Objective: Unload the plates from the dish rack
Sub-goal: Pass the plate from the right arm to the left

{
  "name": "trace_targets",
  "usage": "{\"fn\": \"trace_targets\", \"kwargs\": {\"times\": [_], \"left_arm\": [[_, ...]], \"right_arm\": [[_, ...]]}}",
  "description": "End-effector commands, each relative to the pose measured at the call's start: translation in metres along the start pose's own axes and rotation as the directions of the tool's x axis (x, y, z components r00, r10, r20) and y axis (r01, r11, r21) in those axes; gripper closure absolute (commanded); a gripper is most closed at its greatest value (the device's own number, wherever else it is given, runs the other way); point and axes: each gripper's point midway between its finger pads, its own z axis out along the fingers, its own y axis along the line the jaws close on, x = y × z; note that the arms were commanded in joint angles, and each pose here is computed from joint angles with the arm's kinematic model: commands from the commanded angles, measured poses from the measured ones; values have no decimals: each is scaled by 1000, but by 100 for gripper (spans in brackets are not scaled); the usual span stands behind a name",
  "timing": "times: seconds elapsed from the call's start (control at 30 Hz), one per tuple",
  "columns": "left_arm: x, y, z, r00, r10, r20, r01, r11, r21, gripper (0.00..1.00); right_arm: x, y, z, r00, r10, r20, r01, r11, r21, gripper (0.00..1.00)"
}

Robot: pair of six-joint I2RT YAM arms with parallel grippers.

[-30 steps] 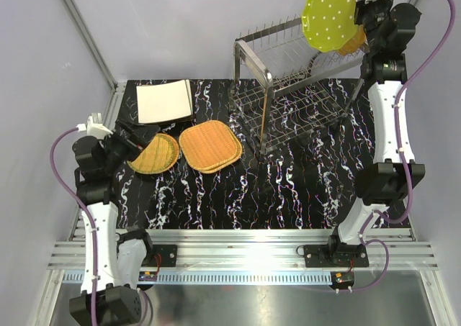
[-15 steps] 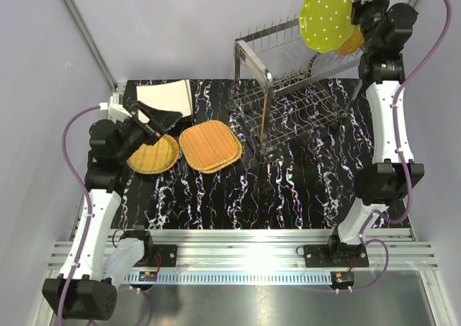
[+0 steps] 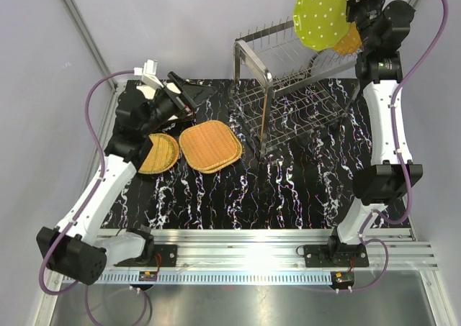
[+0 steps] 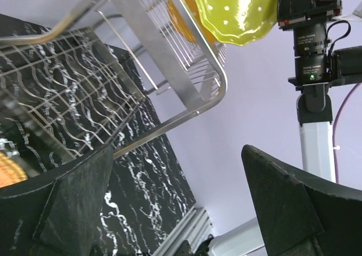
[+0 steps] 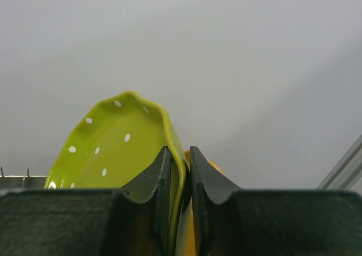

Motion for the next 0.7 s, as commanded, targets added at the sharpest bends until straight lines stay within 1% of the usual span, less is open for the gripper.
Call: {"fn": "trace_targets", "kwargs": {"times": [0.0,0.03,0.2,0.43,0.67], "left_arm": [[-15,-37,17,998,21,51,-26,994,103,1],[-19,-46,20,998,19,60,-27,991,129,1],[-13,-65,42,1000,-1,30,-5,981,194,1],[-13,-89,70,1000,-18,6,16,966,258,1],[-16,-93,91,999,-40,6,36,958,283,1]], "right_arm": [[-116,-17,-18,958,-54,281,37,997,63,100],[-117,-14,-17,958,-53,282,38,998,57,100],[-127,-9,-21,952,-56,300,45,998,44,100],[-142,1,-26,944,-51,325,46,999,23,100],[-158,11,-32,936,-42,349,44,999,2,100]]}}
